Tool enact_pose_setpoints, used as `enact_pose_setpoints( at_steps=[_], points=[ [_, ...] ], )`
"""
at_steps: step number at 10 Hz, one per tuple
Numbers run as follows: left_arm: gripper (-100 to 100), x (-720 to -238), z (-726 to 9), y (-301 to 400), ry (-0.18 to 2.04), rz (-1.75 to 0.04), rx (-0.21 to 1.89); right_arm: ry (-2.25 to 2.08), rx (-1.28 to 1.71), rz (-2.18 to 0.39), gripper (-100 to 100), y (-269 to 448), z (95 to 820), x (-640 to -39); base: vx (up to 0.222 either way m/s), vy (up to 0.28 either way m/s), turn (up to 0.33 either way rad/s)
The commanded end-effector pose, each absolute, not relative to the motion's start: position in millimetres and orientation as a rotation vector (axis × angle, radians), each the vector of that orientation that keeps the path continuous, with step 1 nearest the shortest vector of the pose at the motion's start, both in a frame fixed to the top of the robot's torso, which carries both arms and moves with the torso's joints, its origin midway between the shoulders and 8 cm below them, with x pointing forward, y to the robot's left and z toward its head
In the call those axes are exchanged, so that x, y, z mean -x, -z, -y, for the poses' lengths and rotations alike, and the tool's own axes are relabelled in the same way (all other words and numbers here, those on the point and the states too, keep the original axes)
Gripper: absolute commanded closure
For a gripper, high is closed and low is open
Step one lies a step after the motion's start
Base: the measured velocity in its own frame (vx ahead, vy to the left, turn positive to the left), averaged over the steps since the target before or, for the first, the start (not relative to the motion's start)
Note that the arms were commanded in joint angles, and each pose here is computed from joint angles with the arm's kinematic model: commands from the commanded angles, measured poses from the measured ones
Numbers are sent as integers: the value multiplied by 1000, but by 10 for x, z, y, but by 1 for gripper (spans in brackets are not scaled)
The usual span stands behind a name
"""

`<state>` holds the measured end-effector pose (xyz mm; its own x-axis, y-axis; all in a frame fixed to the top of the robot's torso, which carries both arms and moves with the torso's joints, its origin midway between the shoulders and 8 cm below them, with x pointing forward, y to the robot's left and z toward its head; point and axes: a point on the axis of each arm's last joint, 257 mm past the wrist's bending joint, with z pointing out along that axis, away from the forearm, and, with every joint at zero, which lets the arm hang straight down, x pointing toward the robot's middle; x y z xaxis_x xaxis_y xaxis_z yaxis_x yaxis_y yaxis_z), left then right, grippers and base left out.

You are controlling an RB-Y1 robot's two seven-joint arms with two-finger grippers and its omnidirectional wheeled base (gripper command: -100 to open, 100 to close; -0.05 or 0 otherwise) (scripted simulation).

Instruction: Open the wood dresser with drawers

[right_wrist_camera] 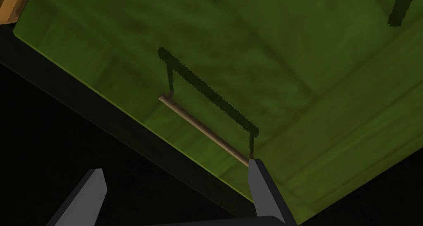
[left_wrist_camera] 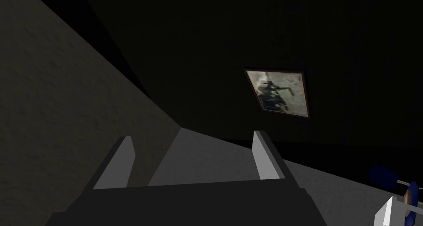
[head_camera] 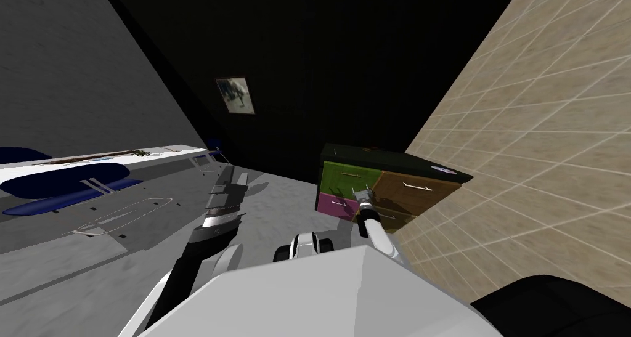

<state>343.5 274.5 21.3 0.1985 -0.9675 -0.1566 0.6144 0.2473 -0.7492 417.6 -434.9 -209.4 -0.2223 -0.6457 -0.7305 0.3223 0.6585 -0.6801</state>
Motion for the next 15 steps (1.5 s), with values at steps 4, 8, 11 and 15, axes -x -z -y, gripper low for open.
enact_pose_setpoints(
  at_steps=[4, 8, 11, 15],
  points=[
    [0, -3435, -2745, -213, 1208, -703, 612, 1077, 355, -1533, -100, 2116, 4434, -4173, 42, 14, 41],
    [0, -3435, -2745, -213, 1208, -703, 612, 1182, 411, -1510, -100, 2125, 4453, -4186, 44, 13, 55],
    [0, -3435, -2745, -213, 1208, -703, 612, 1240, 453, -1491, -100, 2117, 4440, -4198, 37, 6, 39],
    [0, -3435, -2745, -213, 1208, -703, 612, 1337, 510, -1457, -100, 2128, 4407, -4227, 42, 7, 55]
  ],
)
